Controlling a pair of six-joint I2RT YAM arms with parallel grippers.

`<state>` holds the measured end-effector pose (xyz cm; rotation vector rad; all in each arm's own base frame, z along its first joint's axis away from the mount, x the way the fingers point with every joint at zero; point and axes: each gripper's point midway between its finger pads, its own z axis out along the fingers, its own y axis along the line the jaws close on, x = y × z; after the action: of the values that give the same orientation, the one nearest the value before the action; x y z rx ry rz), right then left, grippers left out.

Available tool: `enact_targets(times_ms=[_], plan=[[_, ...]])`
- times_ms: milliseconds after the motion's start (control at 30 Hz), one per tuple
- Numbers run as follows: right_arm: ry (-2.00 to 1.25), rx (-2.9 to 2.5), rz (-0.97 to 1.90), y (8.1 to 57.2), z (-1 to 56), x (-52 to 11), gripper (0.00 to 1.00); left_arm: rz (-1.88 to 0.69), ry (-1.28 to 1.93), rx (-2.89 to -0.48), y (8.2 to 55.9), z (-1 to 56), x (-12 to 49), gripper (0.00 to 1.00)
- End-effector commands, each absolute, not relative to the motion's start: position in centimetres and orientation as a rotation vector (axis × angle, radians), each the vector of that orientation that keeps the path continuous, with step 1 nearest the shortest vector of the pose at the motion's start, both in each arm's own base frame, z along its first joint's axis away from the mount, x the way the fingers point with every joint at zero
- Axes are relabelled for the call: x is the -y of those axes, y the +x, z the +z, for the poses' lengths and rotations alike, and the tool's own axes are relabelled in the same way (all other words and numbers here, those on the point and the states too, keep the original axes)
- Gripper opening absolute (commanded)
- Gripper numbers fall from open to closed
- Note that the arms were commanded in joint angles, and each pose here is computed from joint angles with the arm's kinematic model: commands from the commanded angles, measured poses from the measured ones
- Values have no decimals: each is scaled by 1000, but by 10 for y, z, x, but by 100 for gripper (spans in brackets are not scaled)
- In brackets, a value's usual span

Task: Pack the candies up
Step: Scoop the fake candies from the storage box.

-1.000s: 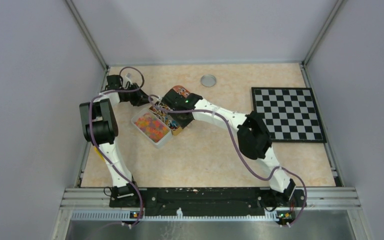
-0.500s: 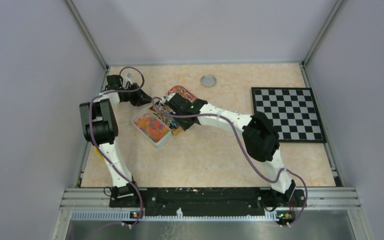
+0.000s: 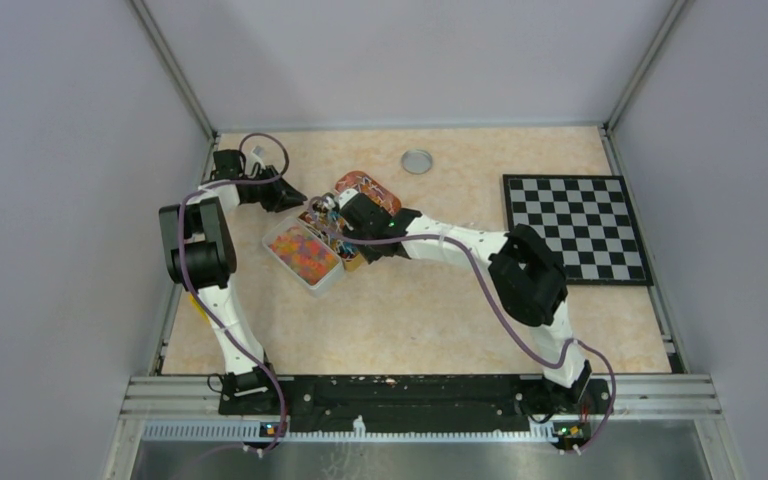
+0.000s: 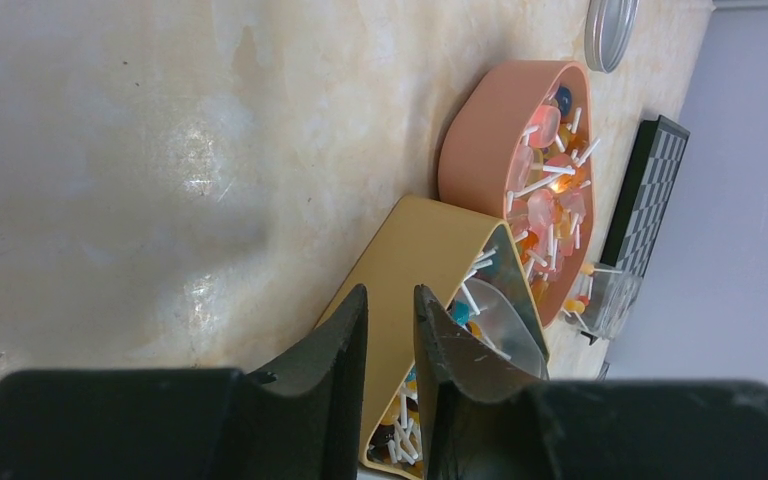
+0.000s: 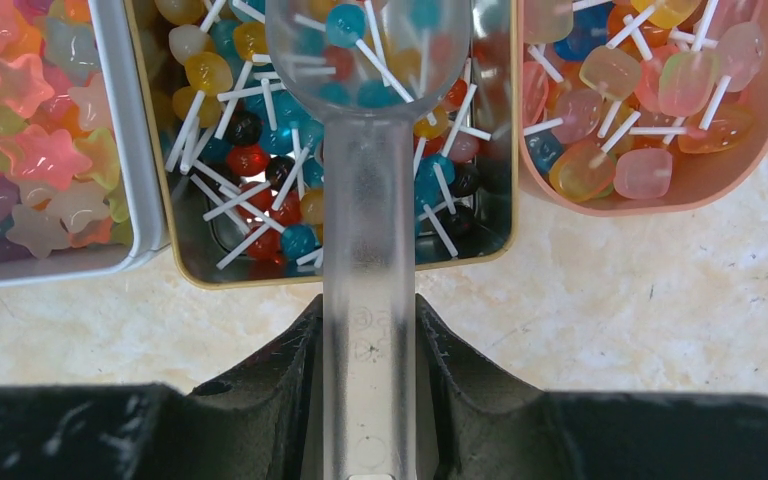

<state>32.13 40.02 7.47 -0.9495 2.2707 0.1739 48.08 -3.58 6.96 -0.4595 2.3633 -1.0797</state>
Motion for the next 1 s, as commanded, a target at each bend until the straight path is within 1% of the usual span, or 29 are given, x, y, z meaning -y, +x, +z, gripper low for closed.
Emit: enact_targets(times_ms=[0,267,400,600,800,967], plan=[[-903,-2165,218,331,104,-411,0,-1097,-429,-2329,491,78,34,29],[-894,-2117,254,329,109,-410,0,-1110,-437,-2322,491,81,35,29],[-891,-2042,343,323,123,-413,0,-1112,-436,-2310,492,87,36,38],[-859,-1991,387,320,138,-411,0,-1112,-422,-2294,491,98,36,40],[-822,-1946,412,317,157,-405,0,-1065,-420,-2278,491,110,31,50],[-808,-1921,419,311,170,-395,0,-1037,-397,-2254,489,126,30,54]])
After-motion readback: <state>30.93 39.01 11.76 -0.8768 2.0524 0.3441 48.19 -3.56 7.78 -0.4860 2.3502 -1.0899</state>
